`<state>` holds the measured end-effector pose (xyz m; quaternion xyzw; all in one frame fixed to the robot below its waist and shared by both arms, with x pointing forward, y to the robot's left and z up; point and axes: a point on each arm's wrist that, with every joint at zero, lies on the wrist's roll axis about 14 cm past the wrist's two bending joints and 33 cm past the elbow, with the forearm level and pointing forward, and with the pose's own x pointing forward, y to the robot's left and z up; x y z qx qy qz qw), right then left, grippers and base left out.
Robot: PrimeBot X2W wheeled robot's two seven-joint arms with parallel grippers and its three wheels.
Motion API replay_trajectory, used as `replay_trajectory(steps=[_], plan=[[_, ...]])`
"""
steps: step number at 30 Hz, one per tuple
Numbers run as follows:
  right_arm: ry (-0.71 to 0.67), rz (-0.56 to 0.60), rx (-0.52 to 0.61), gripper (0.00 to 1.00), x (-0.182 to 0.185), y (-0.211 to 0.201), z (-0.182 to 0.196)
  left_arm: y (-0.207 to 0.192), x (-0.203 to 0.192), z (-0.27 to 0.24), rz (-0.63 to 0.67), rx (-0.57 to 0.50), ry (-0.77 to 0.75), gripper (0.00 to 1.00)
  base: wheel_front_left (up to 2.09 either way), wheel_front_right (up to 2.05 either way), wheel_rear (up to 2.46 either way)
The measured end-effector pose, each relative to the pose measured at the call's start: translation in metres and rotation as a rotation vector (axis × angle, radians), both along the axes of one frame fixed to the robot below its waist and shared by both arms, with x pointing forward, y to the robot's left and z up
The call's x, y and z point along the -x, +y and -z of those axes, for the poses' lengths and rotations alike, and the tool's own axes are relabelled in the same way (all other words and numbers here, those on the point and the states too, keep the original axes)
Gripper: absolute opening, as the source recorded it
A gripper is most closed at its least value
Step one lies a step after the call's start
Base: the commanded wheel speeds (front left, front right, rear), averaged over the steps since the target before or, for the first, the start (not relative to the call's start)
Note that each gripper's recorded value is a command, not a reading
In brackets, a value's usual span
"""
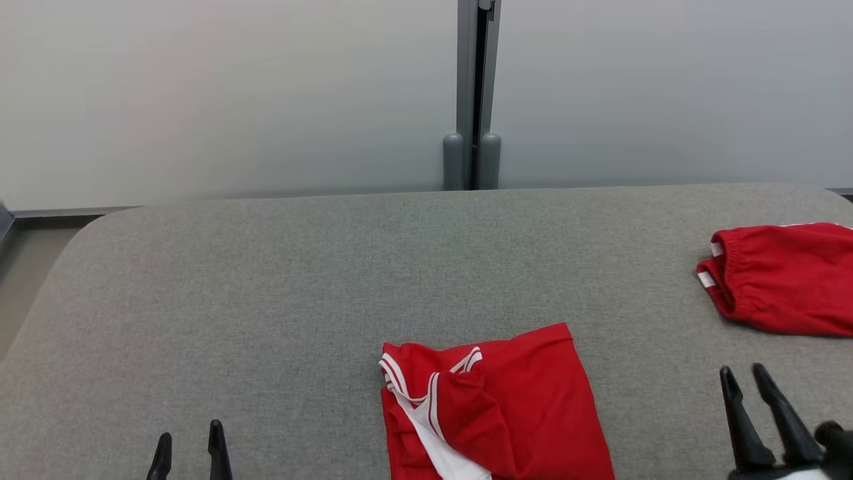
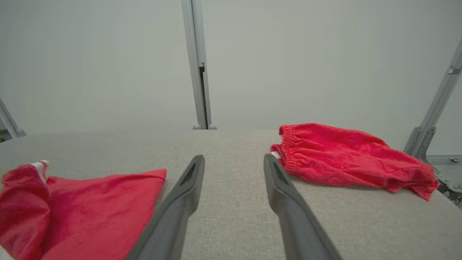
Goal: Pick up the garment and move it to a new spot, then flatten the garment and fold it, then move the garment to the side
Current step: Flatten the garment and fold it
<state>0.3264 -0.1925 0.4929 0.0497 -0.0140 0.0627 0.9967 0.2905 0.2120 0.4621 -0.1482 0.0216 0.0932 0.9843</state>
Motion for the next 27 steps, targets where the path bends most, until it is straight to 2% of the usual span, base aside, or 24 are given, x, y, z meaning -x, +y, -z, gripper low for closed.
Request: replay_trajectory(steps=[4,7,8,11,14,20,27], plan=[[-0.049,-0.158,-0.005,0.00,-0.028,0.049,-0.017,-0.001,-0.006,-0.002,-0.002,0.002,-0.004,1.00,0.00,0.00,0.00],[-0.009,-0.305,0.010,0.00,-0.046,0.097,-0.010,-0.005,-0.014,-0.001,0.009,0.007,0.001,1.00,0.00,0.00,0.00],[0.028,-0.399,0.027,0.00,-0.058,0.128,-0.002,-0.009,-0.023,-0.001,0.020,0.012,0.001,1.00,0.00,0.00,0.00],[0.074,-0.457,0.037,0.00,-0.064,0.147,0.012,-0.010,-0.027,0.001,0.017,0.020,0.008,1.00,0.00,0.00,0.00],[0.154,-0.547,0.051,0.00,-0.061,0.174,0.038,-0.001,-0.023,0.006,-0.025,0.031,0.028,1.00,0.00,0.00,0.00],[0.211,-0.704,0.057,0.00,-0.046,0.218,0.060,0.013,-0.015,0.013,-0.088,0.039,0.059,1.00,0.00,0.00,0.00],[0.198,-0.921,0.032,0.00,0.003,0.271,0.053,0.024,-0.007,0.010,-0.134,0.042,0.049,1.00,0.00,0.00,0.00]])
